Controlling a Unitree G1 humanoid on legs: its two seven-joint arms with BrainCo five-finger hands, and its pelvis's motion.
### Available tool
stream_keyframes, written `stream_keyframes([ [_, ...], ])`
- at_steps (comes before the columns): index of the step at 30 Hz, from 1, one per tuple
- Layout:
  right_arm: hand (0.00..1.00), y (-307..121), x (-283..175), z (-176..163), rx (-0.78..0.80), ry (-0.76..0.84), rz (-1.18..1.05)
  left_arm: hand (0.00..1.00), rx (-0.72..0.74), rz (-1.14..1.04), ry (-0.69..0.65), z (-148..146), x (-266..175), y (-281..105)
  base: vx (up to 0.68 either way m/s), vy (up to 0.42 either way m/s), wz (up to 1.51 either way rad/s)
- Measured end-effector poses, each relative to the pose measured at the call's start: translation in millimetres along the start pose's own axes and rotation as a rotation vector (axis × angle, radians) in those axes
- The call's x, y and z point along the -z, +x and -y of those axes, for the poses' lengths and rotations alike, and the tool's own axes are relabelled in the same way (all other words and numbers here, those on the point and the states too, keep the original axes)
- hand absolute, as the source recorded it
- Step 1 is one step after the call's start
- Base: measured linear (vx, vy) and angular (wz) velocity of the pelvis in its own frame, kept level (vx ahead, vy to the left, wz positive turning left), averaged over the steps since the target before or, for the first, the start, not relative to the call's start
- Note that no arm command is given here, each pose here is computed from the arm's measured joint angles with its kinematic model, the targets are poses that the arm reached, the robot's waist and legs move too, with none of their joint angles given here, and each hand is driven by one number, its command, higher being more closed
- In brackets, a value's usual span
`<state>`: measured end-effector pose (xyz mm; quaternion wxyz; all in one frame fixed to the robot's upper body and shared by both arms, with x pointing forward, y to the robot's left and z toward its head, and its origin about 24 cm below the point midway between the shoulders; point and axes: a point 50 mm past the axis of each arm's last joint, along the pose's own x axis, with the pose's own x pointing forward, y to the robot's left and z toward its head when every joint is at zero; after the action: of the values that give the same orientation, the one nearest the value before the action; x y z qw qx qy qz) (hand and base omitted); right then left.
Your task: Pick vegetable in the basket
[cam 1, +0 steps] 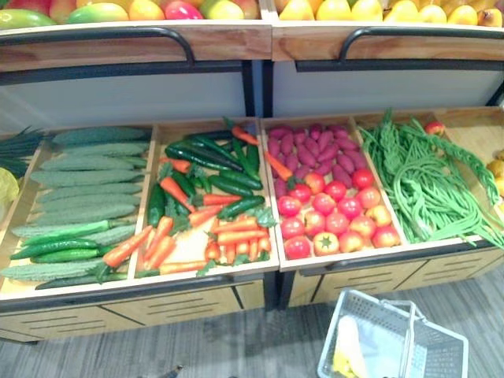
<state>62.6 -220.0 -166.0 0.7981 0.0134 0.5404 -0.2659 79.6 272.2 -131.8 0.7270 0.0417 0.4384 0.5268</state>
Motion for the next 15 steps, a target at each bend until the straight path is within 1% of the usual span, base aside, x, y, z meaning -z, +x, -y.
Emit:
stream_keyframes([
  [2, 1.0, 0, 0, 0, -0.002, -0.006, 0.001, 0.0, -0.075, 0.09, -0.085, -14, -29, 8, 0.02, 0.0, -0.07],
  [3, 1.0, 0, 0, 0, -0.003, -0.009, 0.002, 0.0, -0.094, 0.128, -0.105, -18, -39, 9, 0.03, 0.005, -0.05],
  [4, 1.0, 0, 0, 0, -0.004, -0.015, 0.004, 0.0, -0.127, 0.226, -0.119, -25, -62, 10, 0.02, 0.003, -0.04],
  [5, 1.0, 0, 0, 0, -0.005, -0.017, 0.005, 0.0, -0.143, 0.283, -0.111, -29, -74, 10, 0.03, 0.003, -0.04],
  [6, 1.0, 0, -1, -1, -0.01, -0.031, 0.011, 0.0, -0.167, 0.411, -0.085, -35, -100, 7, 0.05, 0.005, -0.05],
  [7, 1.0, 0, 0, 0, -0.01, -0.041, 0.016, 0.0, -0.191, 0.553, -0.029, -41, -124, 0, 0.05, 0.007, -0.07],
  [8, 1.0, 0, -1, 1, -0.012, -0.046, 0.018, 0.0, -0.202, 0.621, 0.001, -43, -135, -4, 0.04, 0.01, -0.08],
  [9, 1.0, 0, -1, 2, -0.014, -0.054, 0.027, 0.0, -0.225, 0.754, 0.067, -45, -155, -14, 0.01, 0.012, -0.05],
  [10, 1.0, 0, -1, 2, -0.015, -0.059, 0.032, 0.0, -0.235, 0.845, 0.096, -46, -170, -22, -0.01, 0.015, -0.05],
  [11, 1.0, -1, -1, 3, -0.018, -0.074, 0.039, 0.0, -0.263, 0.985, 0.167, -48, -189, -34, -0.01, 0.012, -0.06],
  [13, 1.0, -1, 0, 5, -0.019, -0.08, 0.042, 0.0, -0.283, 1.106, 0.229, -49, -205, -44, -0.01, 0.011, -0.07],
  [15, 1.0, -1, 1, 6, -0.019, -0.08, 0.042, 0.0, -0.274, 1.178, 0.28, -46, -212, -50, -0.01, 0.011, -0.05],
])
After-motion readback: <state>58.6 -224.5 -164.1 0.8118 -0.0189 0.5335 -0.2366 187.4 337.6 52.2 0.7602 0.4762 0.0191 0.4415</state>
